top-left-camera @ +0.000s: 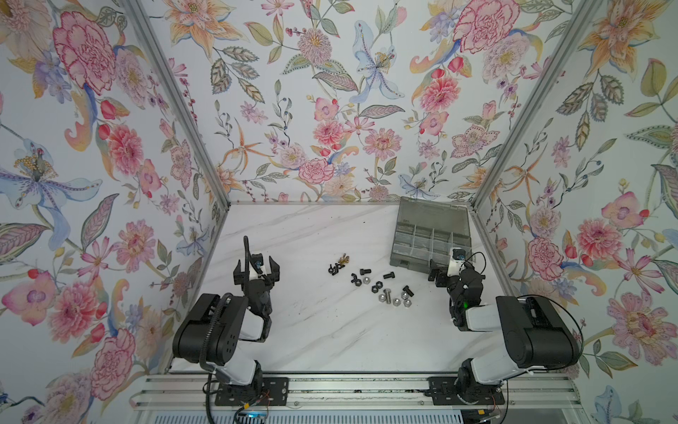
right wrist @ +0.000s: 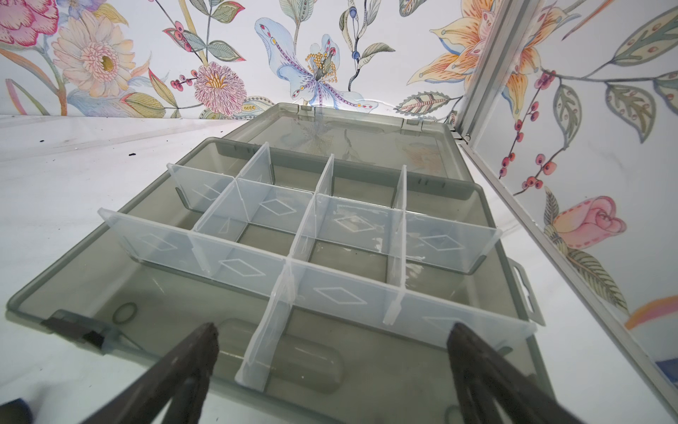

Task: Sort the screws and nuts into containers
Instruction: Pick up the nut from the top-center of the table.

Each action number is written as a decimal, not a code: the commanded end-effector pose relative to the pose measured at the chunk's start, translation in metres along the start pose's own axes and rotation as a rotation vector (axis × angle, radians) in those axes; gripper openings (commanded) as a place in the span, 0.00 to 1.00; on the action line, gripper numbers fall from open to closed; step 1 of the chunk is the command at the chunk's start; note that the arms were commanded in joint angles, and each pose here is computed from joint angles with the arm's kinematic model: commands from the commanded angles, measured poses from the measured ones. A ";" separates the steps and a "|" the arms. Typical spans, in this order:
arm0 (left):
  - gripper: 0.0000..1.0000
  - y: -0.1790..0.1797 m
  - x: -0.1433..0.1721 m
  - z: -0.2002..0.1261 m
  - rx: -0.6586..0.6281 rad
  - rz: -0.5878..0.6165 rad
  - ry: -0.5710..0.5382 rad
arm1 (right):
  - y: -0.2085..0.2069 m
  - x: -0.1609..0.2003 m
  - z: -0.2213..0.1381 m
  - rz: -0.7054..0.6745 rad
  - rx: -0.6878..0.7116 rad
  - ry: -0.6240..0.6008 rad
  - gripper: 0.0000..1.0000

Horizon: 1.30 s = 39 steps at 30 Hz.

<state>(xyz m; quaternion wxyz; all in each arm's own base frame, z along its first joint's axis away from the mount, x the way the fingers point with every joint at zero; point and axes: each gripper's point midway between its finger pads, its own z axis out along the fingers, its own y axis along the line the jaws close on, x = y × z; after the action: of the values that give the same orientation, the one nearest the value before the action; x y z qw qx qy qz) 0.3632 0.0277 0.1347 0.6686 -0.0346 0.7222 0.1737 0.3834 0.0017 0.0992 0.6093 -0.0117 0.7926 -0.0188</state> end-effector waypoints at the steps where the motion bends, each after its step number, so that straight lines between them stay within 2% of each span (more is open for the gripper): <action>1: 0.99 0.001 -0.007 0.003 0.002 -0.008 -0.019 | 0.000 -0.008 0.002 0.005 -0.002 -0.020 0.99; 12: 1.00 -0.017 -0.012 -0.002 0.124 0.030 -0.056 | -0.001 -0.008 0.000 -0.010 0.033 -0.029 0.99; 21: 0.99 -0.019 -0.016 -0.003 0.136 0.031 -0.069 | 0.000 -0.009 -0.002 -0.021 0.042 -0.039 0.99; 22: 0.99 -0.016 -0.027 -0.005 0.134 0.021 -0.095 | 0.001 -0.010 -0.002 -0.023 0.039 -0.041 0.99; 25: 0.99 -0.029 -0.032 -0.005 0.209 0.057 -0.071 | 0.003 -0.017 -0.001 -0.030 0.028 -0.029 0.99; 28: 1.00 -0.043 -0.047 0.006 0.272 0.095 -0.027 | 0.003 -0.029 0.003 -0.029 0.031 0.022 0.99; 30: 0.99 -0.050 -0.064 0.011 0.316 0.078 -0.019 | 0.006 -0.035 0.005 -0.016 0.011 0.077 0.99; 33: 0.99 -0.064 -0.092 0.017 0.397 0.012 -0.029 | 0.023 -0.052 0.005 0.023 -0.080 0.124 0.99; 36: 0.99 -0.088 -0.106 0.027 0.493 -0.042 0.017 | 0.042 -0.068 0.006 0.090 -0.167 0.210 0.99; 39: 0.99 -0.119 -0.111 0.039 0.600 -0.058 0.090 | 0.067 -0.073 0.007 0.118 -0.244 0.346 0.99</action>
<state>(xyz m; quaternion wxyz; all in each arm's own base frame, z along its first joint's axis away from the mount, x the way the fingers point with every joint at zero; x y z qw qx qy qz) 0.4377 -0.0608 0.2498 0.6901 0.1057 0.7159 0.0027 0.4270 0.0459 0.1973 0.5696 -0.0321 0.8193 0.0570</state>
